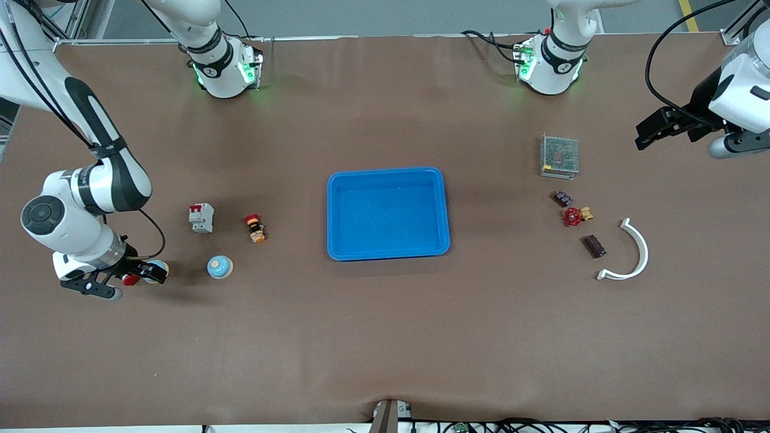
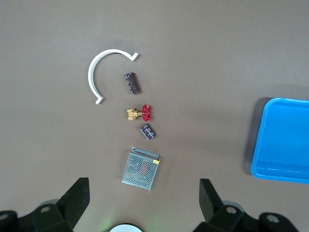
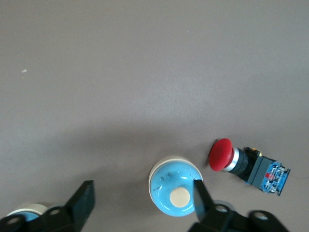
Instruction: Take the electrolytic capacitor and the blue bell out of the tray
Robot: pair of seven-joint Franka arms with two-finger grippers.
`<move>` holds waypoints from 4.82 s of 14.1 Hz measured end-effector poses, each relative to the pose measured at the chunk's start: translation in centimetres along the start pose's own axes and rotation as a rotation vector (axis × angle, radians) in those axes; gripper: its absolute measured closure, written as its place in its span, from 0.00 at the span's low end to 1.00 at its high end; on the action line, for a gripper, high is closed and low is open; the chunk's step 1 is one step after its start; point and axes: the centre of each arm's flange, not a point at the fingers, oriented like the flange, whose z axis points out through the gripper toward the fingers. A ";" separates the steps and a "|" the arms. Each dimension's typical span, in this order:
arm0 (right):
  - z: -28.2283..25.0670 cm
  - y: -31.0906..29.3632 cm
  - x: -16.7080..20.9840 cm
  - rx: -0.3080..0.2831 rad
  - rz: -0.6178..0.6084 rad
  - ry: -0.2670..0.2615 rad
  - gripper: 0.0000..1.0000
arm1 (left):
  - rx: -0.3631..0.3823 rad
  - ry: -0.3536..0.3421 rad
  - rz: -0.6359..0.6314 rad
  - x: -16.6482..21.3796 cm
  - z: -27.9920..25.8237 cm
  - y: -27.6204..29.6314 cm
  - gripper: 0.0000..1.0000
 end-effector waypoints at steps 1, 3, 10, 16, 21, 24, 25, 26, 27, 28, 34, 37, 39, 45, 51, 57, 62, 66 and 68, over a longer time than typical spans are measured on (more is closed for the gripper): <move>-0.1 0.1 0.1 -0.001 0.002 0.001 0.30 | 0.000 0.000 0.000 0.0 0.0 0.0 0.00; -0.4 0.1 0.4 -0.004 0.009 0.003 0.55 | 0.000 0.000 0.000 0.0 0.0 0.0 0.00; -5.8 -1.7 3.9 -0.047 0.085 -0.077 0.99 | 0.000 0.001 0.000 0.0 0.0 0.0 0.00; -11.5 -3.3 6.2 -0.071 0.092 -0.093 0.46 | 0.000 0.001 0.001 0.0 0.0 0.0 0.00; -15.1 -2.6 7.7 -0.078 0.026 -0.086 0.00 | -0.005 0.020 0.002 0.2 -0.2 0.1 0.00; -17.5 -2.3 7.6 -0.106 0.011 -0.150 0.00 | -0.007 0.029 0.003 0.3 -0.3 0.2 0.00; -18.8 -2.4 7.6 -0.113 -0.017 -0.173 0.00 | -0.007 0.030 0.004 0.3 -0.3 0.2 0.00; -20.2 -2.4 7.5 -0.117 -0.059 -0.192 0.00 | -0.007 0.030 0.004 0.3 -0.3 0.2 0.00; -21.5 -2.2 7.5 -0.117 -0.105 -0.202 0.00 | -0.007 0.030 0.004 0.3 -0.3 0.2 0.00; -22.7 -1.9 7.5 -0.117 -0.143 -0.209 0.00 | -0.007 0.030 0.004 0.3 -0.3 0.2 0.00; -29.1 -3.8 5.5 -0.111 -0.217 -0.251 0.00 | -0.011 0.049 0.008 0.4 -0.4 0.5 0.00; -33.7 -5.0 3.7 -0.048 -0.193 -0.247 0.00 | -0.012 0.055 0.009 0.4 -0.2 0.6 0.00; -35.7 -3.3 3.1 -0.022 -0.159 -0.247 0.00 | -0.012 0.056 0.009 0.4 -0.3 0.5 0.00; -38.0 -2.1 1.5 -0.024 -0.221 -0.200 0.00 | -0.011 0.054 0.009 0.3 -0.2 0.5 0.00; -39.7 2.1 -2.0 0.047 -0.210 -0.183 0.00 | -0.009 0.048 0.009 0.3 0.1 0.5 0.00; -43.1 1.7 -4.0 0.065 -0.236 -0.133 0.00 | -0.009 0.047 0.008 0.3 0.1 0.5 0.00; -44.0 -1.7 -5.0 0.100 -0.237 -0.127 0.00 | -0.009 0.048 0.008 0.3 0.1 0.5 0.00; -44.2 -4.1 -5.4 0.105 -0.227 -0.116 0.00 | -0.009 0.048 0.008 0.2 0.0 0.5 0.00; -44.3 -4.7 -5.5 0.106 -0.228 -0.111 0.00 | -0.009 0.051 0.008 0.1 -0.1 0.4 0.00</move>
